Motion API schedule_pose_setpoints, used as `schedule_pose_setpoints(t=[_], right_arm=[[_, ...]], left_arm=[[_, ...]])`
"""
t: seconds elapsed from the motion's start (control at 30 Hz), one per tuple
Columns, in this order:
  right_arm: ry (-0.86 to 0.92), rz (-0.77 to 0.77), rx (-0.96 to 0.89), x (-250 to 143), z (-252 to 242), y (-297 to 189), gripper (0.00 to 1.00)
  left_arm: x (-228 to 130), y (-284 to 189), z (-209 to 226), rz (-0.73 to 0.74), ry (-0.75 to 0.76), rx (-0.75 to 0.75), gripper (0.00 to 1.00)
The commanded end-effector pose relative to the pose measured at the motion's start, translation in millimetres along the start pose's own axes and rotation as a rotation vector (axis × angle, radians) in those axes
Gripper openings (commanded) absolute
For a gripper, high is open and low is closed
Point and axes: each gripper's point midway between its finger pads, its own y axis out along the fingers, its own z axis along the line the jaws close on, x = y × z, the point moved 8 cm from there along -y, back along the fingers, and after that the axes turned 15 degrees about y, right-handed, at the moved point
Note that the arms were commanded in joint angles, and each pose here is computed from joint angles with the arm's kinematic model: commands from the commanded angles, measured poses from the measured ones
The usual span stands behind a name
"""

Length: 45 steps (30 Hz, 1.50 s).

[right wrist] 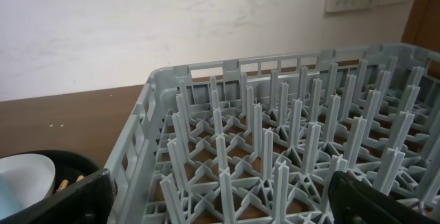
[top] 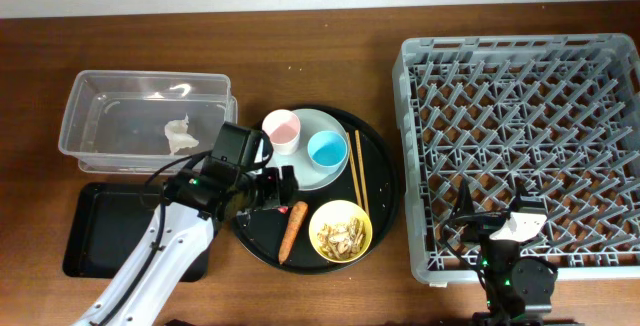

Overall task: Sort waste into correct bins and load items into the dishwasher rack
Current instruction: 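Grasp the red snack wrapper on the tray with the left gripper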

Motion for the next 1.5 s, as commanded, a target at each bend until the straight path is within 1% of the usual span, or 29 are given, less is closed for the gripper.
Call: schedule_pose_setpoints(t=[0.0,0.03,0.07,0.1,0.13,0.17,0.2,0.23,0.27,0.37,0.47,0.5,0.53,0.57,0.6,0.63,0.73,0.8,1.0,1.1,1.23,1.4,1.43,1.47], right_arm=[[0.007,0.001,-0.006,-2,-1,0,0.98],[0.007,0.001,-0.006,-2,-1,0,0.98],[0.007,0.001,-0.006,-2,-1,0,0.98],[0.007,0.001,-0.006,-2,-1,0,0.98],[0.007,0.001,-0.006,-2,-1,0,0.98],[0.007,0.001,-0.006,-2,-1,0,0.98],[0.007,0.001,-0.006,-2,-1,0,0.98],[0.007,0.001,-0.006,-2,-1,0,0.98],[0.007,0.001,-0.006,-2,-1,0,0.98],[0.007,0.001,-0.006,-2,-1,0,0.98],[0.007,0.001,-0.006,-2,-1,0,0.98],[0.007,0.001,-0.006,-2,-1,0,0.98],[0.007,0.001,-0.006,-2,-1,0,0.98],[0.007,0.001,-0.006,-2,-1,0,0.98],[0.007,0.001,-0.006,-2,-1,0,0.98],[0.007,0.001,-0.006,-2,-1,0,0.98],[0.007,0.001,-0.006,-2,-1,0,0.98],[0.007,0.001,-0.006,-2,-1,0,0.98],[0.007,0.001,-0.006,-2,-1,0,0.98],[0.007,0.001,-0.006,-2,-1,0,0.98],[0.007,0.001,-0.006,-2,-1,0,0.98],[0.007,0.001,-0.006,-2,-1,0,0.98],[0.007,0.001,-0.006,-2,-1,0,0.98],[0.007,0.001,-0.006,-2,-1,0,0.98]], left_arm=[[1,0,0,-0.019,0.011,0.005,0.99],[1,0,0,-0.022,0.003,0.005,0.98],[1,0,0,-0.022,-0.028,0.005,0.80],[1,0,-1,-0.020,-0.088,0.004,0.49],[1,0,-1,-0.021,-0.135,0.006,0.35],[1,1,-1,-0.026,-0.181,0.026,0.28],[1,1,0,-0.036,-0.221,0.058,0.25],[0,1,1,-0.054,-0.290,0.119,0.17],[-2,1,1,-0.067,-0.337,0.162,0.12],[-7,3,-7,-0.084,-0.362,0.228,0.04],[-12,18,-13,-0.040,-0.340,0.266,0.04],[-14,25,-13,-0.015,-0.336,0.278,0.06],[-17,37,-11,0.026,-0.333,0.302,0.15],[-19,47,-10,0.056,-0.331,0.318,0.19],[-21,54,-8,0.075,-0.329,0.329,0.40],[-23,63,-7,0.101,-0.327,0.342,0.57],[-27,79,-6,0.144,-0.326,0.346,0.57],[-27,84,-10,0.156,-0.333,0.311,0.57],[-26,103,-9,0.165,-0.333,0.310,0.57],[-26,104,-9,0.162,-0.334,0.309,0.56],[-22,105,-9,0.135,-0.333,0.307,0.46],[-24,106,-9,0.142,-0.333,0.309,0.43],[-25,106,-8,0.146,-0.334,0.311,0.39],[-27,107,-7,0.147,-0.336,0.312,0.37]])
